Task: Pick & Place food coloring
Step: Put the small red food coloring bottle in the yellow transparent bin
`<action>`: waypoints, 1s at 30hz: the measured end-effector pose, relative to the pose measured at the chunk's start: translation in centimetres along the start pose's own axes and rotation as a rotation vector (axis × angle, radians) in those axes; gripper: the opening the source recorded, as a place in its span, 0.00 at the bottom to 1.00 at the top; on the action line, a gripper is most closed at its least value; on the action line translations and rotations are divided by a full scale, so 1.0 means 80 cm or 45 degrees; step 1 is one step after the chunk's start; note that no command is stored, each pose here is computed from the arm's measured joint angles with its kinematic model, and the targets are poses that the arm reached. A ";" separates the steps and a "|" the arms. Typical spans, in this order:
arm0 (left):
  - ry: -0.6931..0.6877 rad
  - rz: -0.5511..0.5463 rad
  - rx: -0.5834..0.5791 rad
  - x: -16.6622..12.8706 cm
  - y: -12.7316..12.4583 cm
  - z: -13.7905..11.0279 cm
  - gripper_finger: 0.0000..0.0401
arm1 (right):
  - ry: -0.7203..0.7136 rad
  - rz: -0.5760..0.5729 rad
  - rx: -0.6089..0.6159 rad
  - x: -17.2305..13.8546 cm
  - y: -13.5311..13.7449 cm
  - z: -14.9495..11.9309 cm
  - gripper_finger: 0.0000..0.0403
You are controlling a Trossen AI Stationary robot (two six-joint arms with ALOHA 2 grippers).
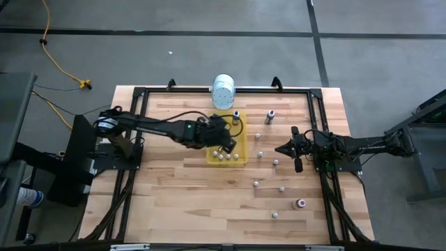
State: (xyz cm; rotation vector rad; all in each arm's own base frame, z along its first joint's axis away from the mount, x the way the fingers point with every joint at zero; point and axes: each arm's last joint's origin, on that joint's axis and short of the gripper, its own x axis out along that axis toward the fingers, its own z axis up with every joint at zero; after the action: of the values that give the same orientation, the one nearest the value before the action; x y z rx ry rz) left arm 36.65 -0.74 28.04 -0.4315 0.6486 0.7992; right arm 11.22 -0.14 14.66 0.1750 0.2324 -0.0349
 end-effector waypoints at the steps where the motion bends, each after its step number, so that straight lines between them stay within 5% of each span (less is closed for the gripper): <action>1: 0.016 0.007 0.011 0.009 0.001 -0.001 0.06 | 0.002 0.000 0.000 0.000 0.000 0.000 0.00; 14: 0.147 -0.171 0.159 0.120 -0.012 -0.016 0.06 | 0.003 0.000 0.000 0.000 0.000 0.000 0.00; 30: 0.245 -0.279 0.429 0.160 -0.007 -0.029 0.06 | 0.003 -0.002 0.000 0.000 0.000 0.000 0.00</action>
State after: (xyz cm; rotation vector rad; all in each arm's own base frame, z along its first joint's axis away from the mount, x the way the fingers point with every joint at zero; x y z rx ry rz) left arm 42.91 4.19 17.77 -0.2663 0.8817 0.4320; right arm 11.21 -0.14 14.64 0.1749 0.2348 -0.0358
